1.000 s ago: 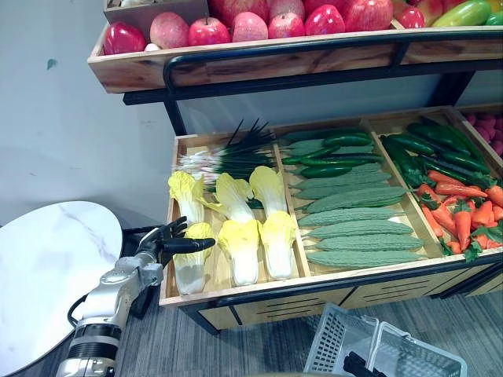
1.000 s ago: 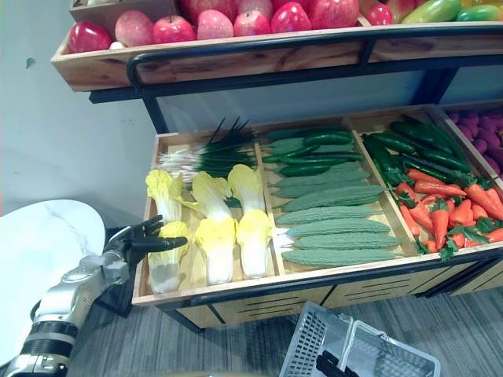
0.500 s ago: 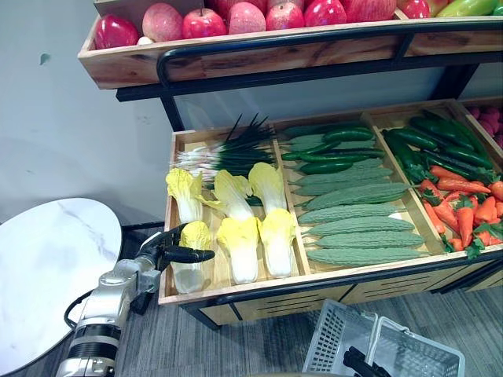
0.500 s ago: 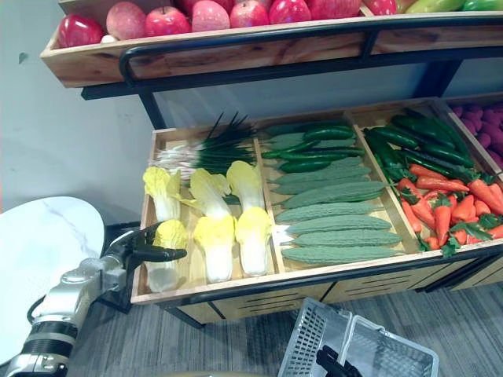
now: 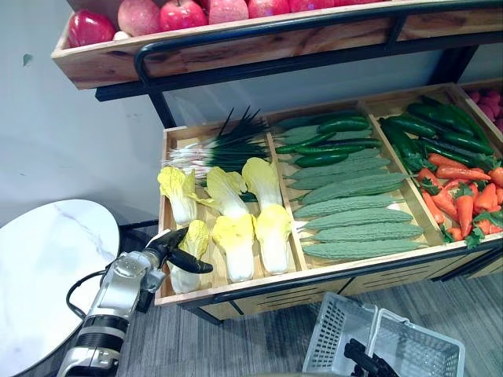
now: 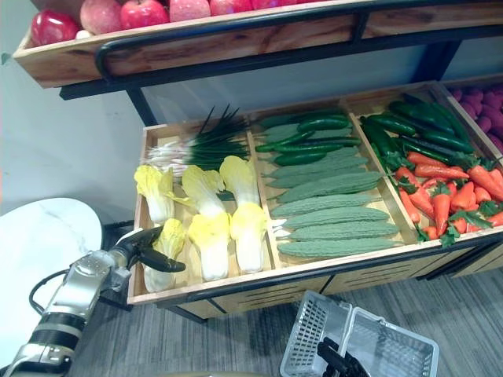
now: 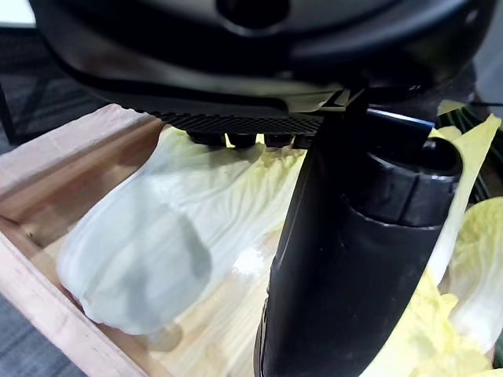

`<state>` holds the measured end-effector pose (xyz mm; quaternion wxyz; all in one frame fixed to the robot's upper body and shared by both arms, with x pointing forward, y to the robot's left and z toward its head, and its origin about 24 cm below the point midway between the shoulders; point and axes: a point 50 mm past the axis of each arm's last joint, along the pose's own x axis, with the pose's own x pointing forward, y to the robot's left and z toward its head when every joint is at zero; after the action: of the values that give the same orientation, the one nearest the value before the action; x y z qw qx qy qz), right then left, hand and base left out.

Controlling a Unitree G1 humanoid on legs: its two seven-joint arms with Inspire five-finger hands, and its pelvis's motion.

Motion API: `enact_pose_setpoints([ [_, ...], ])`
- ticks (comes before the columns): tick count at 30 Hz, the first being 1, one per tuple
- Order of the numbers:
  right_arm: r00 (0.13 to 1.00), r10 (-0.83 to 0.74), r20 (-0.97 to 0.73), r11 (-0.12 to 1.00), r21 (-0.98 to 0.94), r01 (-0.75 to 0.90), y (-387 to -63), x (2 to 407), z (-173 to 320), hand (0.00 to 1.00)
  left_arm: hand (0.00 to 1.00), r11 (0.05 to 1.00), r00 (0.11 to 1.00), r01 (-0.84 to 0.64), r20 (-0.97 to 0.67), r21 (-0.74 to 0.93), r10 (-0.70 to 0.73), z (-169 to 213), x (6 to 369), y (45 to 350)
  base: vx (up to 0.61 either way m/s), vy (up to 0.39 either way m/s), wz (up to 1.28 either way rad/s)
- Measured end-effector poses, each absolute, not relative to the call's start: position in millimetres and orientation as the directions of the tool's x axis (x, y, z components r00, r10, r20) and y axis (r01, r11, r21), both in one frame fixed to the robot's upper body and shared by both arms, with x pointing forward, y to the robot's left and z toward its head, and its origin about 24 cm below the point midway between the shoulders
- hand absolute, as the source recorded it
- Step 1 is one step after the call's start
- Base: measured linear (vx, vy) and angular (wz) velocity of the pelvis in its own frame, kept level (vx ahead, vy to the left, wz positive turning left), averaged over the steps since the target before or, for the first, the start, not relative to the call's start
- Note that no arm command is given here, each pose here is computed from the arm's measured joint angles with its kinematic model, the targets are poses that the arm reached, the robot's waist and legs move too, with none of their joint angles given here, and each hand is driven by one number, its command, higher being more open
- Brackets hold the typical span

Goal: Pick vegetable in the basket

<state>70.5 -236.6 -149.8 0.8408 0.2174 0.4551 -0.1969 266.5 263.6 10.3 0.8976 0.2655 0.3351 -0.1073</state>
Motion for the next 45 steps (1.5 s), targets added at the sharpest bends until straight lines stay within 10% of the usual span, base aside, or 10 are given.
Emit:
enact_pose_setpoints([
  [13,0.56,-0.101,-0.822,0.835,0.236,0.498,-230.6,91.7,-145.1,0.0,0.0,0.752,0.743,0.284,-0.632,0.595,0.22,16.5,284.0,283.8,-0.01,-0.061,-0.09],
  [26,0.528,-0.154,-0.835,0.797,0.211,0.566,-236.8,89.6,-145.1,0.0,0.0,0.865,0.755,0.253,-0.648,0.434,0.104,4.8,272.2,283.4,0.04,-0.072,0.08],
  [45,0.463,-0.444,-0.767,0.297,0.362,0.884,-263.9,78.2,-131.9,0.0,0.0,0.92,0.784,0.392,-0.522,-0.004,-0.336,27.3,270.3,229.1,0.01,-0.043,-0.02],
])
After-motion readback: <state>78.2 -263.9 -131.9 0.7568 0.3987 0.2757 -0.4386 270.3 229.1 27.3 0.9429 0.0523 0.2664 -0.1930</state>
